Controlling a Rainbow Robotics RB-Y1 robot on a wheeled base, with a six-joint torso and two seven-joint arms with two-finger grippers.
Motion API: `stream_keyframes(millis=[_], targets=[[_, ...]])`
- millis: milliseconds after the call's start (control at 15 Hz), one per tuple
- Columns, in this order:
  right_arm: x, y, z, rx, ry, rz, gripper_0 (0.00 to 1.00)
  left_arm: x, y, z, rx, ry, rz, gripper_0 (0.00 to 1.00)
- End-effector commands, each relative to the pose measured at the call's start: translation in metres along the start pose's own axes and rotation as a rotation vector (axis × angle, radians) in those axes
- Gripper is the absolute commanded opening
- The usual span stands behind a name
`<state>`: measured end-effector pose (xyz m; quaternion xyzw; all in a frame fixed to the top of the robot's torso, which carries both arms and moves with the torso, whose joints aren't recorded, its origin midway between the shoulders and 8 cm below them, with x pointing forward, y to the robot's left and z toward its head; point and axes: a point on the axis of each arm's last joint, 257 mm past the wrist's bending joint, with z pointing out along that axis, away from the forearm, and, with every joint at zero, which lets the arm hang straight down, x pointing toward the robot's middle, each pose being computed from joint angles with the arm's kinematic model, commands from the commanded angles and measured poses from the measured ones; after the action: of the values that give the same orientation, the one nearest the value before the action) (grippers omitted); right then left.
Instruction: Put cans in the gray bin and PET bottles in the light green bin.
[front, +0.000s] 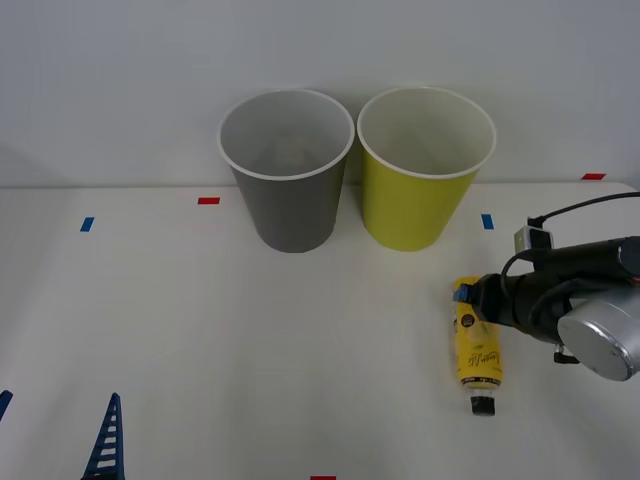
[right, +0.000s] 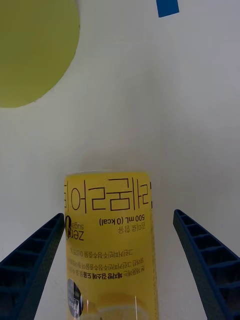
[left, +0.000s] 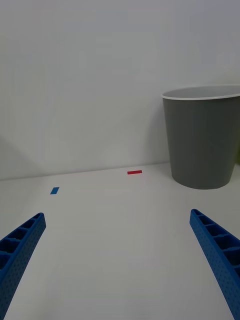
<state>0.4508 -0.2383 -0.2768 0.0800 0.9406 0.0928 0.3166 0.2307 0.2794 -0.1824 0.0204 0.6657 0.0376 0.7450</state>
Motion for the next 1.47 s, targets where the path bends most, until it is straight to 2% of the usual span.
stream_keyframes(millis=[67,467,933,1000,1067,1133,1333,1467], targets=[[0.0,0.0,0.007,0.007,0.01,0.003,0.75,0.0,0.0,0.0,0.0,0.0,0.0,1.0],[0.019,-0.002,0.018,0.024,0.056,-0.004,0.75,0.0,0.0,0.0,0.0,0.0,0.0,1.0],[0.022,0.0,0.024,0.031,0.066,0.007,0.72,0.0,0.0,0.0,0.0,0.0,0.0,1.0],[0.021,0.0,0.024,0.032,0.063,0.006,0.6,0.0,0.0,0.0,0.0,0.0,0.0,1.0],[0.019,0.0,0.024,0.034,0.058,0.005,0.03,0.0,0.0,0.0,0.0,0.0,0.0,1.0],[0.017,-0.001,0.024,0.037,0.048,0.005,0.0,0.0,0.0,0.0,0.0,0.0,0.0,1.0],[0.017,-0.001,0.024,0.037,0.043,-0.004,0.0,0.0,0.0,0.0,0.0,0.0,0.0,1.0],[0.015,0.003,0.022,0.015,0.017,-0.012,0.0,0.0,0.0,0.0,0.0,0.0,0.0,1.0]])
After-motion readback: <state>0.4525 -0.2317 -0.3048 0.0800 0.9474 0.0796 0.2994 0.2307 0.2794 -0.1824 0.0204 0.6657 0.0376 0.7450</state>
